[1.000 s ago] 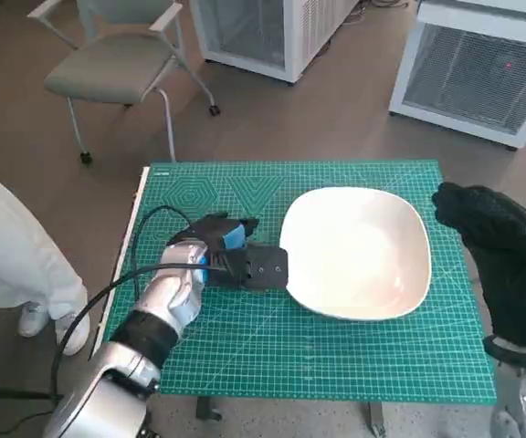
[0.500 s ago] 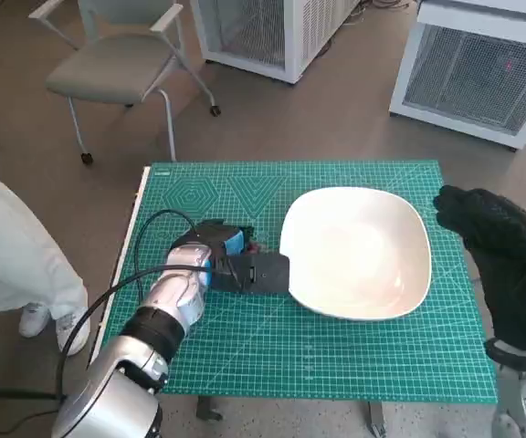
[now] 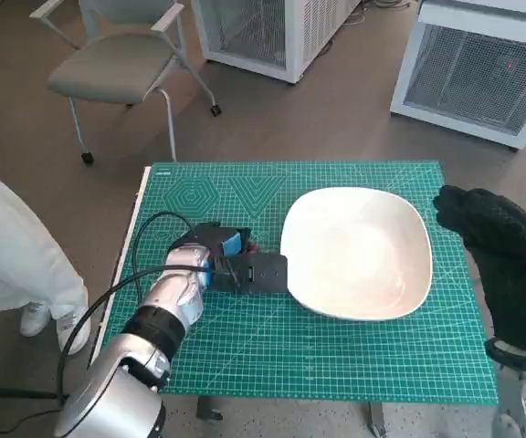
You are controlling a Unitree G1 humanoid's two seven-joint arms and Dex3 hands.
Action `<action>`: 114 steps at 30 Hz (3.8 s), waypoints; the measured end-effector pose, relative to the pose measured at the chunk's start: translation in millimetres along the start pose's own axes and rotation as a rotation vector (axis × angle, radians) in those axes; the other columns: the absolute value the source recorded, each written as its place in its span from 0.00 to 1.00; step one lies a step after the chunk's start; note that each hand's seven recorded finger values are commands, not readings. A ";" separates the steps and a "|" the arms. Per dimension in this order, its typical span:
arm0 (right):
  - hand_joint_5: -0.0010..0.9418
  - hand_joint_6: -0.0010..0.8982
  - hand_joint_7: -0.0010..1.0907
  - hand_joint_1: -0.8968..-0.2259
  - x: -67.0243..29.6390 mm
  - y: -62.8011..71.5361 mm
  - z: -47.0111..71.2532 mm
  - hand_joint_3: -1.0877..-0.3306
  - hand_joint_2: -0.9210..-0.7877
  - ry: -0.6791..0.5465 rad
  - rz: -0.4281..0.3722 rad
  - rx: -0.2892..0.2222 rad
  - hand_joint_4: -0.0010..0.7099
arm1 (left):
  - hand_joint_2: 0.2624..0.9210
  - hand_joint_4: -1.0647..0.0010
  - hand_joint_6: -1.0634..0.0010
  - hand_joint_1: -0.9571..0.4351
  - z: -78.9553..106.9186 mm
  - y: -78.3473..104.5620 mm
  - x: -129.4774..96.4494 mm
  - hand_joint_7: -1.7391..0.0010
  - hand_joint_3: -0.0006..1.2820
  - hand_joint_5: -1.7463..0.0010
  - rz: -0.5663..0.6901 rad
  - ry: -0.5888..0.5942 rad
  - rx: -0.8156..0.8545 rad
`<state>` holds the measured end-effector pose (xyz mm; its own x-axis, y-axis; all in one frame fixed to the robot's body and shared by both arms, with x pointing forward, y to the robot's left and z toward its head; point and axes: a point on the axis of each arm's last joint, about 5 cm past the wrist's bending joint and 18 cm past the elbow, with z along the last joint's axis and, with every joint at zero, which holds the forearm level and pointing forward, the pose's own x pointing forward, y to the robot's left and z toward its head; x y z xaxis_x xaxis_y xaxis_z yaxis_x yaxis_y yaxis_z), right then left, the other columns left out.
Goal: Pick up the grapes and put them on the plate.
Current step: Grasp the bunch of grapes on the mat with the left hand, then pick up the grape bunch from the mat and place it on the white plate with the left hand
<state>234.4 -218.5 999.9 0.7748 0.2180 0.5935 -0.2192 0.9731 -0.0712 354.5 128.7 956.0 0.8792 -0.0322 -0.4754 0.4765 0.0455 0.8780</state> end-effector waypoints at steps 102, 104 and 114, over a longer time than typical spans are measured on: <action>0.05 0.15 0.77 0.54 0.3 -1.0 1.6 0.67 0.00 -0.001 0.005 -0.009 0.64 | 0.68 0.60 0.46 0.70 -14.8 -0.7 -1.0 0.30 0.47 0.10 0.205 -0.072 -0.079; 0.05 0.15 0.77 0.54 0.3 -0.8 1.5 0.67 0.00 -0.001 0.004 -0.008 0.64 | 0.73 0.57 0.50 0.69 -14.4 5.4 -2.6 0.24 0.42 0.15 0.234 -0.087 -0.081; 0.05 0.15 0.77 0.55 0.4 0.1 1.1 0.67 0.00 -0.001 0.003 -0.005 0.64 | 0.88 0.54 0.41 0.69 -6.5 39.8 -19.4 0.41 0.24 0.12 0.429 -0.205 -0.086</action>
<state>234.0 -218.4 1001.0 0.7735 0.2212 0.5940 -0.2189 0.9727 -0.0771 356.5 137.7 999.9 0.9812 -0.1881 -0.0426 0.0771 0.1800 0.9806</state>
